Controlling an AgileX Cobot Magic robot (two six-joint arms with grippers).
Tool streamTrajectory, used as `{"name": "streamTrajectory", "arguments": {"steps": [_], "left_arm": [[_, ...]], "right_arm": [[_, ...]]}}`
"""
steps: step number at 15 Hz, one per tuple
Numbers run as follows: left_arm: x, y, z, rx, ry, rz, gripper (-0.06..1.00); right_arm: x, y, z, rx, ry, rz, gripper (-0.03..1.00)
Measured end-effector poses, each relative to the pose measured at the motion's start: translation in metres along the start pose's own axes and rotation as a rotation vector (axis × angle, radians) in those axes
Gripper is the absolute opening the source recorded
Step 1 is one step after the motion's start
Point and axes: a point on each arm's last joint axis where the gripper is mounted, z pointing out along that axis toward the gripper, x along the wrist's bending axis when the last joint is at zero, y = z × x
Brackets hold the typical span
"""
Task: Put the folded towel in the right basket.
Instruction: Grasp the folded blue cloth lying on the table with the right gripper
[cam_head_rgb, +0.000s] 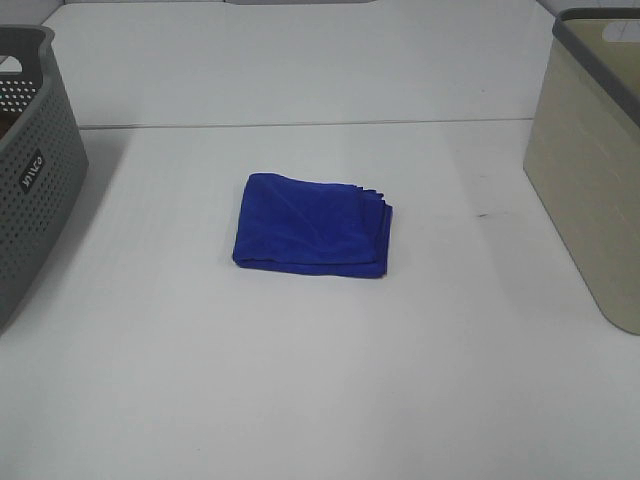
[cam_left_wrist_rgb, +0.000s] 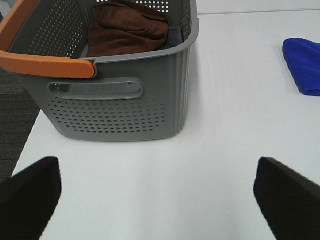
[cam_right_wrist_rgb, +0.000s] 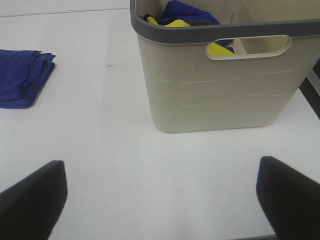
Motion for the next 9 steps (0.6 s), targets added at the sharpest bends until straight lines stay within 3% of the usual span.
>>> {"name": "streamTrajectory", "arguments": {"steps": [9], "left_arm": [[0.0, 0.0, 0.0, 0.0, 0.0, 0.0, 0.97]], "right_arm": [[0.0, 0.0, 0.0, 0.0, 0.0, 0.0, 0.98]]}}
